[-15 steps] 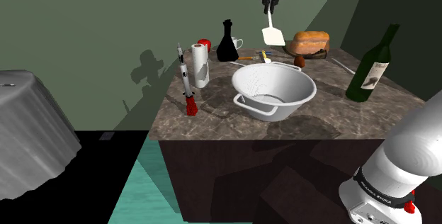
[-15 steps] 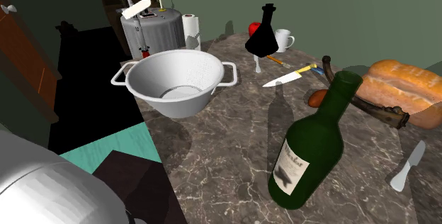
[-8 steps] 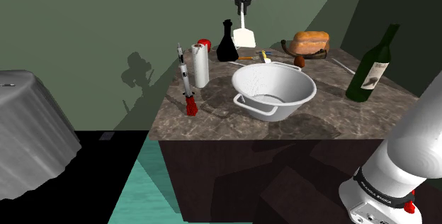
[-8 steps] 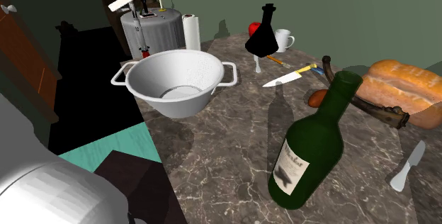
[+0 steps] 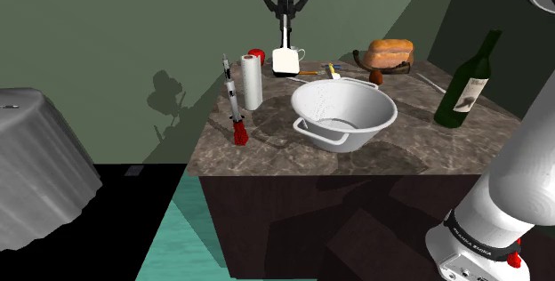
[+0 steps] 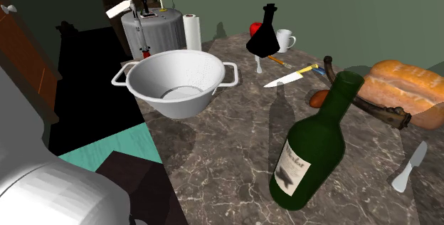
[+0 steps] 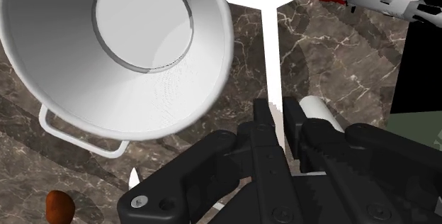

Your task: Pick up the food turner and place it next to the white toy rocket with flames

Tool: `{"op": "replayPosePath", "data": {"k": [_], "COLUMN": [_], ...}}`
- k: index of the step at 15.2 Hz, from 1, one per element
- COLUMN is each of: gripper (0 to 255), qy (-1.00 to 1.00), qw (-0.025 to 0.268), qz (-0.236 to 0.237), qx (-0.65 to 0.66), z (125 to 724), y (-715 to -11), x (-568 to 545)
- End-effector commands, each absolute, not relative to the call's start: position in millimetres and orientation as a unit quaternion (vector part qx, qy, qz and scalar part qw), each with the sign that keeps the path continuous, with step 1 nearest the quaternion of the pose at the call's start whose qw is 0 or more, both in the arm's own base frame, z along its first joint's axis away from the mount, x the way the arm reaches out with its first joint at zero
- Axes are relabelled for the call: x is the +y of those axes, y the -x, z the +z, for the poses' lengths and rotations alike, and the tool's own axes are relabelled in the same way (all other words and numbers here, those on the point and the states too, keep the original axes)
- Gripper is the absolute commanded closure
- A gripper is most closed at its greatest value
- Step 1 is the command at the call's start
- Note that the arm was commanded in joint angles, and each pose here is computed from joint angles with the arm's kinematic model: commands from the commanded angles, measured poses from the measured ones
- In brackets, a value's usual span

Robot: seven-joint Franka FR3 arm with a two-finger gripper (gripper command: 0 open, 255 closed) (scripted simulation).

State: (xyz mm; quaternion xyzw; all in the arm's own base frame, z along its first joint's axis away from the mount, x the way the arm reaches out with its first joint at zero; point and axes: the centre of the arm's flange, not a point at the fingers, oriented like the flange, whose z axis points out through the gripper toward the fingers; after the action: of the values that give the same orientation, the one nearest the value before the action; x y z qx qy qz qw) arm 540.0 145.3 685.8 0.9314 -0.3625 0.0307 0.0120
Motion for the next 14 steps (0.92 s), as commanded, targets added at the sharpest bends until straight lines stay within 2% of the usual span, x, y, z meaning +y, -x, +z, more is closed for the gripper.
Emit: {"op": "replayPosePath", "data": {"k": [1, 14], "gripper": [255, 255], "qy": [-0.931, -0.931], "qw": [0.012, 0.012], "qz": [0.031, 0.031], "qx": [-0.363, -0.363], "z": [676.0, 607.4], "y": [-540.8, -540.8], "x": [145.4, 145.4]}}
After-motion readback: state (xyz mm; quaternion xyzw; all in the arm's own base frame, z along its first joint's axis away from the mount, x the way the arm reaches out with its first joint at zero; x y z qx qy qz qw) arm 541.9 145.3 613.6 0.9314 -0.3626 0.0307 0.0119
